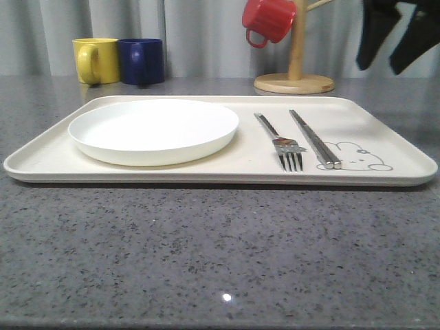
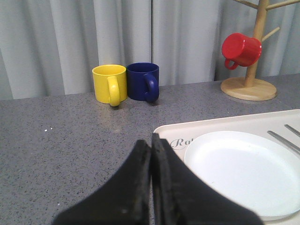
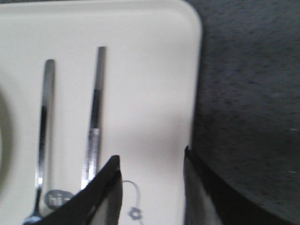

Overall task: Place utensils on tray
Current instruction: 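Move the right gripper back and grasp the steel spoon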

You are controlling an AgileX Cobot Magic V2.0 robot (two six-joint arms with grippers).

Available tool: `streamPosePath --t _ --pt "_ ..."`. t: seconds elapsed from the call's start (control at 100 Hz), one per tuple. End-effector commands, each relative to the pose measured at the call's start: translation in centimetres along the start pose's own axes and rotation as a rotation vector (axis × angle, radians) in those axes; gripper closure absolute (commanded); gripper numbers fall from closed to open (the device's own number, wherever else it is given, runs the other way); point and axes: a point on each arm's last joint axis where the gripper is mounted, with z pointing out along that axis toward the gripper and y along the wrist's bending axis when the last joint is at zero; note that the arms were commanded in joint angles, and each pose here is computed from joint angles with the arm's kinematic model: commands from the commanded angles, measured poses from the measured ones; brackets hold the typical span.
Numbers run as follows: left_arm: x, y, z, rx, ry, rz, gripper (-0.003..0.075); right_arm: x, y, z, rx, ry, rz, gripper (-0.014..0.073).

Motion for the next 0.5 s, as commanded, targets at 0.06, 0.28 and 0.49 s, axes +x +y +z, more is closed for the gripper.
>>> streamPosePath --t 0.06,0.28,0.49 --pt "-1.6 0.2 -0.1 -0.024 -0.095 -0.005 0.0738 -1.2 -3.9 -4.4 0.071 -0.093 -0.018 0.0263" --pt "-1.6 0.2 -0.1 -0.024 -0.095 -0.005 0.0738 -1.1 -10.2 -5.3 0.188 -0.051 0.036 0.0263" --pt "-1.6 0.2 -0.1 -0.024 -0.095 -0.005 0.0738 0.0 -13.9 -4.4 0.231 -0.028 0.049 0.0263"
